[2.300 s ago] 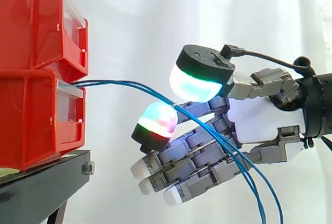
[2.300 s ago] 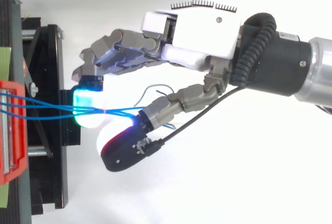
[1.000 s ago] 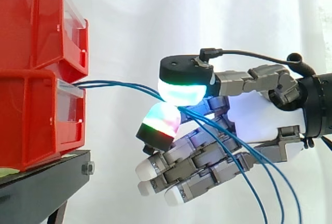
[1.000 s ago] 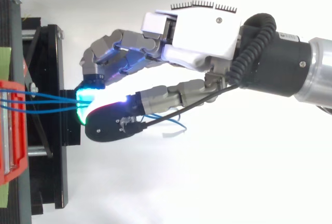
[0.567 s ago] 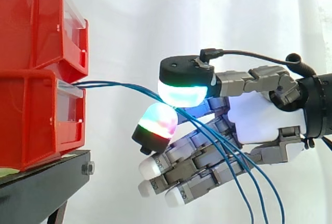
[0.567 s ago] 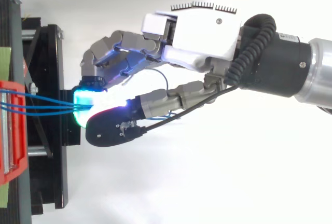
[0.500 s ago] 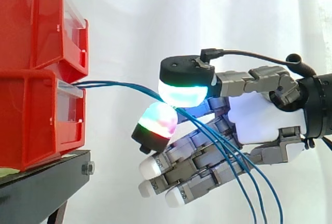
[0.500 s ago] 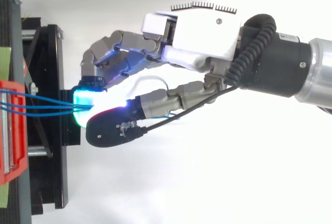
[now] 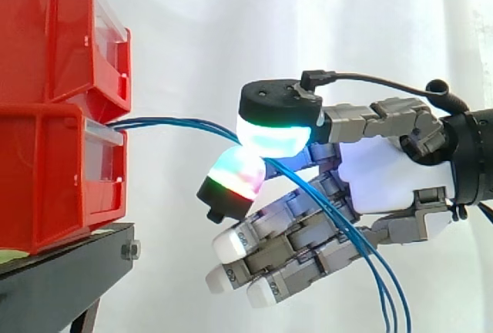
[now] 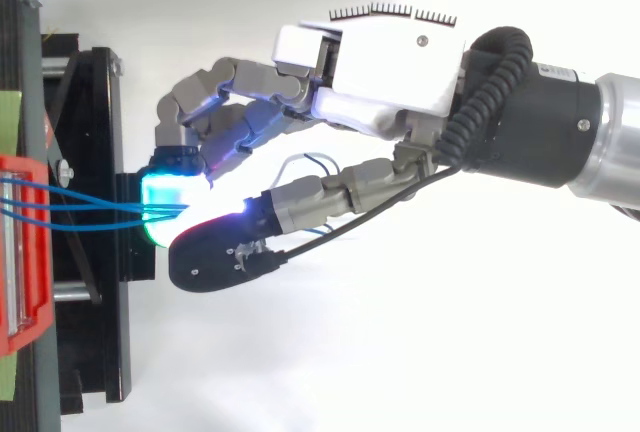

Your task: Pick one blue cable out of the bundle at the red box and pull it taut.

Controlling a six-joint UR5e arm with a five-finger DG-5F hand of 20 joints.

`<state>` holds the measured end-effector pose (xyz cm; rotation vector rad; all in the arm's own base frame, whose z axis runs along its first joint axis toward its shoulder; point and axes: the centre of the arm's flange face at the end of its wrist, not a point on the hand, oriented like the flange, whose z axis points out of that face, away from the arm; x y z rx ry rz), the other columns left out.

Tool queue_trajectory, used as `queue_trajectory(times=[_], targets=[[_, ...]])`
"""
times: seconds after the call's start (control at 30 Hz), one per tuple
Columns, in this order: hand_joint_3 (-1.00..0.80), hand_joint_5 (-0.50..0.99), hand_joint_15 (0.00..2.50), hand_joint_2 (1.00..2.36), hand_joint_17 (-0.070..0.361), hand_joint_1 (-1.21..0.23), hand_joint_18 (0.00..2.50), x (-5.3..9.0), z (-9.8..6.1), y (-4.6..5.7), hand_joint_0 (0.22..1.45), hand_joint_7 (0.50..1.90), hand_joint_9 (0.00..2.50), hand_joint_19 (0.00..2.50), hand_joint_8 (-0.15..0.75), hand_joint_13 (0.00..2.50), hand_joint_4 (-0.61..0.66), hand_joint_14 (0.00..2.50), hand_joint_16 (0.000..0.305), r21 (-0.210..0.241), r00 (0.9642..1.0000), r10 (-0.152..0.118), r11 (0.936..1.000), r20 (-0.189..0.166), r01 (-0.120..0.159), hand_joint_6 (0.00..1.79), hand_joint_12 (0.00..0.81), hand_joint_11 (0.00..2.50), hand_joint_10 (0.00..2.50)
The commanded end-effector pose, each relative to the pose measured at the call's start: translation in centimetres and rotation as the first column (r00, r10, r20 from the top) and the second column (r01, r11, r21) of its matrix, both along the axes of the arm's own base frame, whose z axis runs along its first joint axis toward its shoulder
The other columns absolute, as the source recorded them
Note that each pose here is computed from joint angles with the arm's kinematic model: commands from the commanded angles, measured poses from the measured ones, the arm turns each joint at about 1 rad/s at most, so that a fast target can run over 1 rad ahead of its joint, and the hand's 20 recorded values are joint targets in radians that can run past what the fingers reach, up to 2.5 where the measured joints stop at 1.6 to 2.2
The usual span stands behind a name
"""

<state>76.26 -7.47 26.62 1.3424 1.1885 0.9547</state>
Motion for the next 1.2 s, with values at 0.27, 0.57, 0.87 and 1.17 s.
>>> queue_trajectory(times=[0.27,0.57,0.87,1.17], targets=[[-0.5,-0.18,0.05,1.0,0.119,-0.92,0.33,0.0,0.01,0.0,0.67,0.95,0.55,0.13,0.231,0.23,-0.05,0.0,0.053,0.003,1.0,0.0,1.0,0.001,0.0,0.86,0.348,0.24,0.01],[-0.5,-0.16,0.07,1.0,0.13,-0.67,0.27,0.0,0.01,-0.01,0.5,0.97,0.57,0.19,0.266,0.2,-0.01,0.0,0.058,0.003,1.0,-0.002,1.0,0.001,0.002,0.83,0.378,0.24,0.01],[-0.13,-0.16,0.08,1.02,0.127,-0.75,0.29,0.0,0.01,-0.01,0.6,1.09,0.61,0.18,0.279,0.24,-0.03,0.0,0.056,0.003,1.0,-0.002,1.0,0.001,0.002,0.84,0.371,0.28,0.01],[-0.28,-0.18,0.06,1.01,0.12,-0.88,0.33,0.0,0.01,-0.01,0.69,0.99,0.59,0.15,0.255,0.25,-0.1,0.0,0.053,0.003,1.0,-0.002,1.0,0.001,0.002,0.87,0.358,0.29,0.01]])
